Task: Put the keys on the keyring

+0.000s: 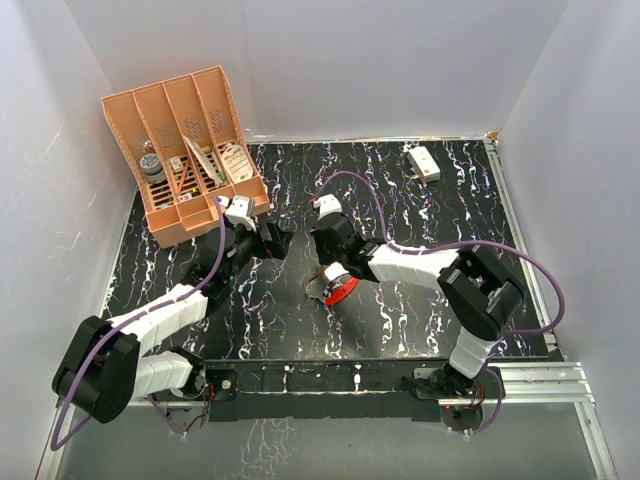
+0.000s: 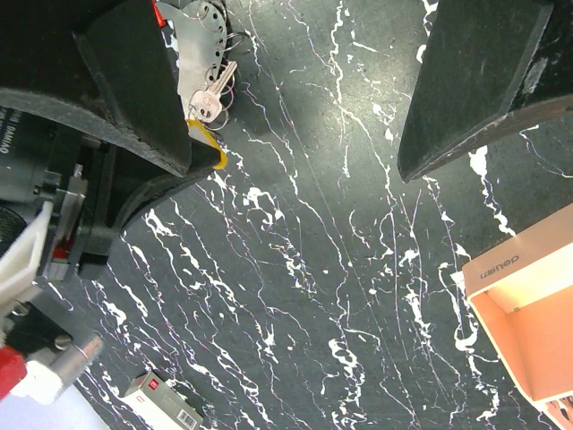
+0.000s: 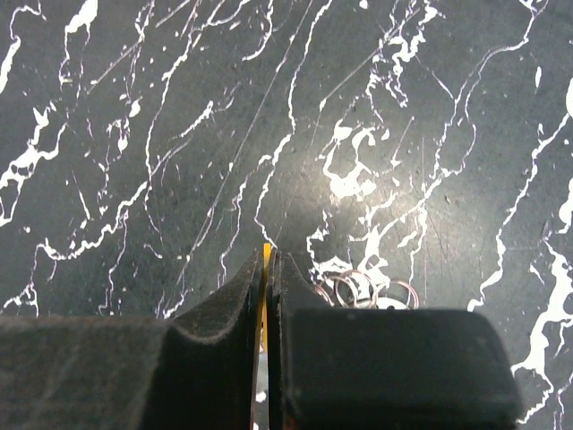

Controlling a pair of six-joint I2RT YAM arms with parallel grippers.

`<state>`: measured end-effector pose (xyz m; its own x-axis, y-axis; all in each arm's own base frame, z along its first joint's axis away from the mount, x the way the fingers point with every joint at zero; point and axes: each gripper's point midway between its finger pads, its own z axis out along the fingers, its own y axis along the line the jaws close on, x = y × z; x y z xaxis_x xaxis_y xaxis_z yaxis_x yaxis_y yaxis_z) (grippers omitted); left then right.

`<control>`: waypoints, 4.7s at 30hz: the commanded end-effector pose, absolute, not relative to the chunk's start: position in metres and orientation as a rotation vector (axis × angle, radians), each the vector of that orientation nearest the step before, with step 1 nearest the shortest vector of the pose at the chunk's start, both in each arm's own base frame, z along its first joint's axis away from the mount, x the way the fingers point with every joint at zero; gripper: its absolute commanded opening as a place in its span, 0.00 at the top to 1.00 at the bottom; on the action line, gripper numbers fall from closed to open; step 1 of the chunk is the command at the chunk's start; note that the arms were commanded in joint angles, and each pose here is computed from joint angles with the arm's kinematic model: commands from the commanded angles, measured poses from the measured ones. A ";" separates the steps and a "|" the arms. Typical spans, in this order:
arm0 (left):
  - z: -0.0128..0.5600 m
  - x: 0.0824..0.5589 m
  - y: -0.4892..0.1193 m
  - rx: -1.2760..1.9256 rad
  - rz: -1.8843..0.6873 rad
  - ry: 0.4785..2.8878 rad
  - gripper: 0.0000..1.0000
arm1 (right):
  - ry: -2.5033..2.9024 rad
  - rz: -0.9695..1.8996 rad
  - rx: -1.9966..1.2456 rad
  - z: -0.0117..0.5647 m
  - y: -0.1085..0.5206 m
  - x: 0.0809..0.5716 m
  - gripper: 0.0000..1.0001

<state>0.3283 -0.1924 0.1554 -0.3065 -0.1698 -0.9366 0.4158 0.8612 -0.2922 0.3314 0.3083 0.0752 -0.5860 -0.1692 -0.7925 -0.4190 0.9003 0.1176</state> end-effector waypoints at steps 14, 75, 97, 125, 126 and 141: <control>0.150 0.306 -0.216 0.345 -0.730 1.739 0.01 | 2.123 0.407 -0.284 0.094 0.315 0.397 1.00; 0.092 0.325 -0.232 0.457 -0.488 1.903 0.01 | 2.182 0.583 -0.305 0.094 0.307 0.371 1.00; 0.087 0.321 -0.229 0.464 -0.483 1.910 0.01 | 2.217 0.648 -0.351 0.084 0.315 0.355 0.97; 0.089 0.317 -0.232 0.529 -0.485 1.892 0.01 | 2.169 0.646 -0.332 0.111 0.309 0.359 0.75; 0.088 0.316 -0.234 0.554 -0.493 1.890 0.01 | 2.171 0.642 -0.322 0.111 0.305 0.362 0.75; 0.076 0.317 -0.279 0.836 -0.585 1.704 0.01 | 2.182 0.655 -0.257 0.113 0.270 0.375 0.73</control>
<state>0.3081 -0.2557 0.0437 -0.3329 0.2566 -0.9074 0.7023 0.7096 -0.0570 0.3737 0.2645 0.0852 -0.6845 0.0105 -0.7289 -0.3524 0.8705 0.3435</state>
